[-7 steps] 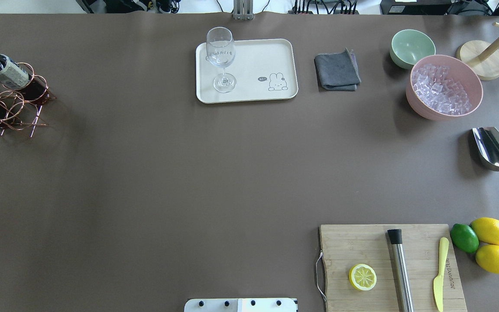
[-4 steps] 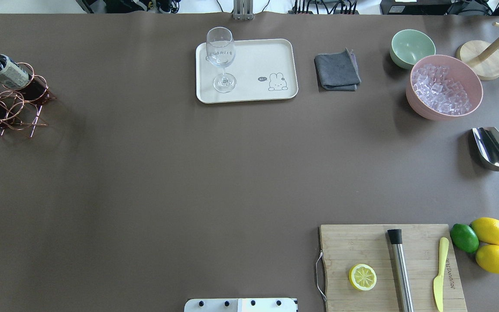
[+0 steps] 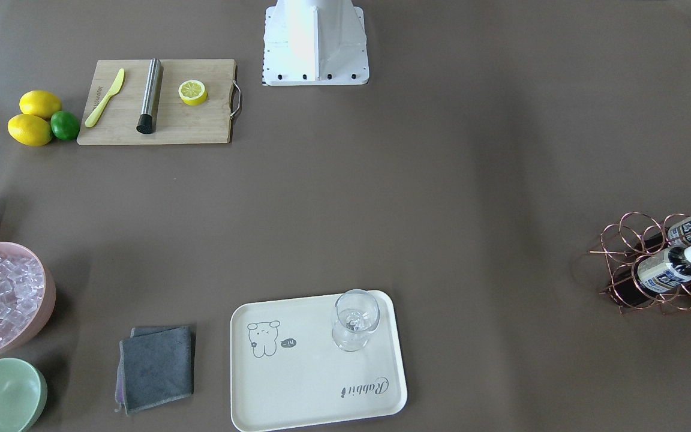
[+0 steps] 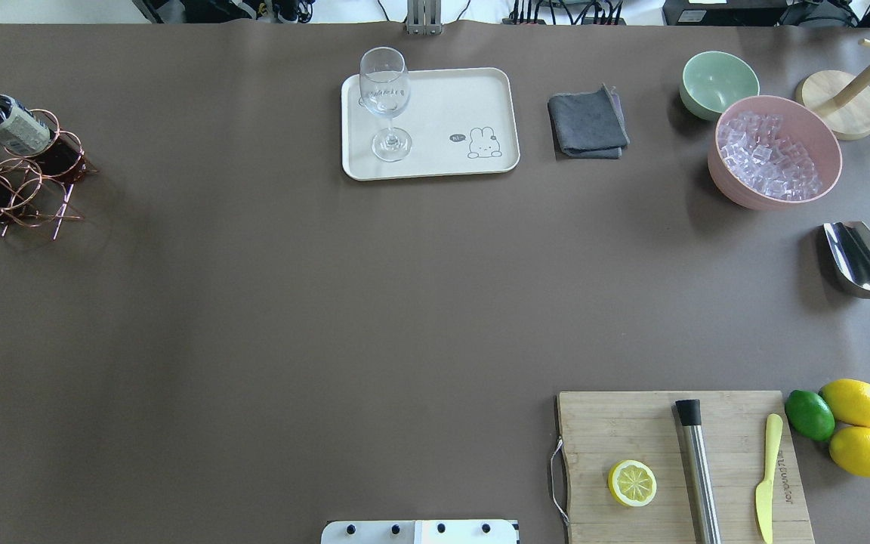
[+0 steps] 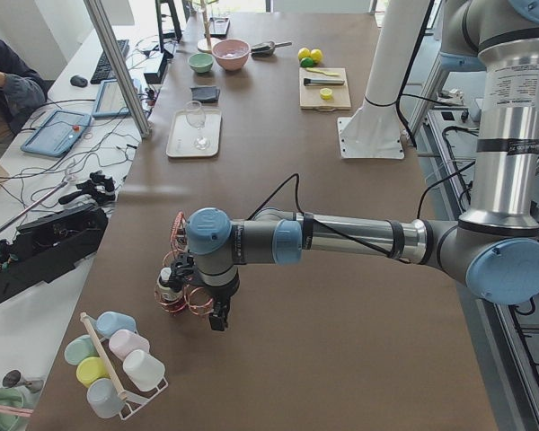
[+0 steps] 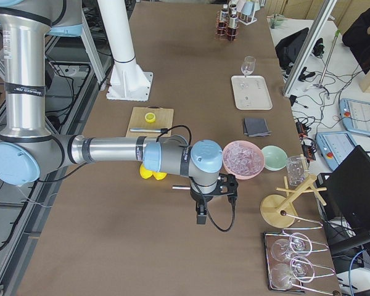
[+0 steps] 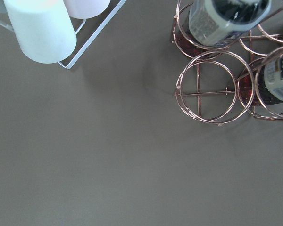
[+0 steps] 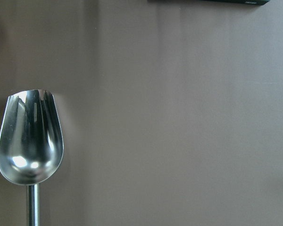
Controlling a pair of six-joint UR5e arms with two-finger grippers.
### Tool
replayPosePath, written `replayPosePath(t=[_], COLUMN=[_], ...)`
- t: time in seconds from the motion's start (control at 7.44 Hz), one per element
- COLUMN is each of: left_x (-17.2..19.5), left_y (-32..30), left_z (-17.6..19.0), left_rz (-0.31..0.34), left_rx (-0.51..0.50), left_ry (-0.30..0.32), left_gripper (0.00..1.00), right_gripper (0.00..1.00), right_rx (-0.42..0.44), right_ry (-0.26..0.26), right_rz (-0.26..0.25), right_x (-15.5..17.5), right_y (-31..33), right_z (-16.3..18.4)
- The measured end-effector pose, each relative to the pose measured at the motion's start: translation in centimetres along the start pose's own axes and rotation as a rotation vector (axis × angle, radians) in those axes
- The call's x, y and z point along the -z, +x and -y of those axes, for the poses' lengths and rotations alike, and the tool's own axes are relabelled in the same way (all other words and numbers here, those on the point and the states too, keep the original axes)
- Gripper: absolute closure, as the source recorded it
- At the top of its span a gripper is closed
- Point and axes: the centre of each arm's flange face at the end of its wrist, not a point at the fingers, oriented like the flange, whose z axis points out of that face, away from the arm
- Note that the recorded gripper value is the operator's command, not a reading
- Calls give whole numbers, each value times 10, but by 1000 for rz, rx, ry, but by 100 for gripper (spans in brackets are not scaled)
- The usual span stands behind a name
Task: Take tea from basket to plate
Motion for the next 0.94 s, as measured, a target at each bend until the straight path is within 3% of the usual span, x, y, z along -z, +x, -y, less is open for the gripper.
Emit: replayPosePath(t=[0.54,0.81,0.94], left_x=[71,82,86], left_y=[55,64,66], left_z=[42,52,53], left_rz=[-1,8,28], left_rx=[22,-72,-168], left_ry=[-32,-17,-8], left_gripper=[4,4,4], right_gripper=[0,0,0], right_rx=[15,28,30], right_ry=[17,34,38], right_rz=[3,5,5], right_x=[-1,2,3], right_y=[0,-2,-3], right_z=[1,2,4])
